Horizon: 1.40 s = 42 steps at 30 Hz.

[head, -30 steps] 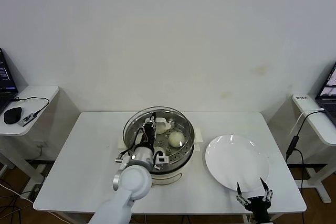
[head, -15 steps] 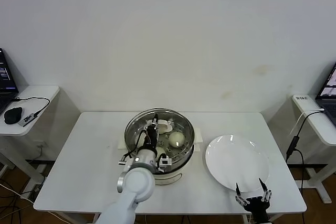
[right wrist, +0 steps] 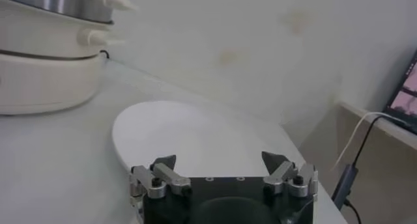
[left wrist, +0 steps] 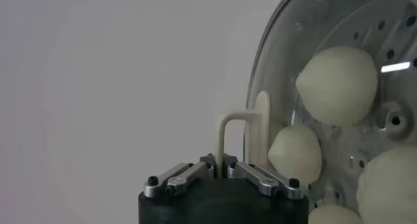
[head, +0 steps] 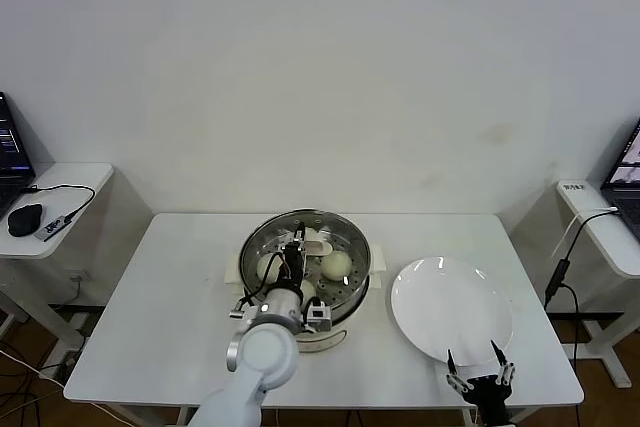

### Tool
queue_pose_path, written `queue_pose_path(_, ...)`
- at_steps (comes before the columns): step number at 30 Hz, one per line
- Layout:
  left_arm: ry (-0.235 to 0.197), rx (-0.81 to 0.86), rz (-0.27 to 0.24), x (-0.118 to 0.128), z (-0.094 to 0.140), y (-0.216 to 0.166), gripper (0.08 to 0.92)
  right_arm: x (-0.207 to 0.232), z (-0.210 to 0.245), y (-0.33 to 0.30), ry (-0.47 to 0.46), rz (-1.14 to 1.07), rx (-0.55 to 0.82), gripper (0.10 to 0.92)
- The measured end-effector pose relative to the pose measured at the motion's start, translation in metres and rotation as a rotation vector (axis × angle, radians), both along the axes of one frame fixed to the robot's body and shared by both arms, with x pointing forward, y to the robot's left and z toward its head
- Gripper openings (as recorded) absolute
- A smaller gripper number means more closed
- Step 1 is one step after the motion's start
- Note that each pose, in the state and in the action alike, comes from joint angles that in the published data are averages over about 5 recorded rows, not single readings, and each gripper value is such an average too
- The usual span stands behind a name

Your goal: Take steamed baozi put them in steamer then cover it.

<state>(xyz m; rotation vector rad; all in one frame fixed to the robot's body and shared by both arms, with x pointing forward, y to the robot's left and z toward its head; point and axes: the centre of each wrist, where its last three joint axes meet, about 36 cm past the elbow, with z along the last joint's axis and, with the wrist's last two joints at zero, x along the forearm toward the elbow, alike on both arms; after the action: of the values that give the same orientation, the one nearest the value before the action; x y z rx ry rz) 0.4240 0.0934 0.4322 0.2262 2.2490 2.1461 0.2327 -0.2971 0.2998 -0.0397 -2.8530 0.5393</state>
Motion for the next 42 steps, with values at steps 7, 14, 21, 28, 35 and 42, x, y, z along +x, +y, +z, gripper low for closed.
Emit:
queue_pose_path(7,-0.001,-0.005,0.004,-0.003,-0.001,0.003,0.286,0.001,-0.001,0.0,0.002,0.002,0.001,0.823)
queue_pose_path(14,-0.012,-0.013,0.0,-0.016,0.003,0.01,0.467,0.001,-0.002,0.0,0.004,0.004,0.0,0.823)
queue_pose_path(21,-0.028,-0.047,-0.025,-0.042,0.012,0.02,0.676,-0.001,-0.001,-0.003,0.008,0.006,-0.006,0.823)
queue_pose_path(28,-0.037,-0.128,-0.069,-0.087,0.024,0.031,0.816,-0.002,-0.001,-0.007,0.009,0.014,-0.009,0.823)
queue_pose_path(35,-0.03,-0.302,-0.096,-0.128,0.027,0.064,0.823,-0.001,-0.002,-0.008,0.011,0.023,-0.003,0.823)
queue_pose_path(42,0.004,-0.679,-0.079,-0.151,0.008,0.105,0.823,-0.003,0.0,-0.007,0.017,0.051,0.01,0.823)
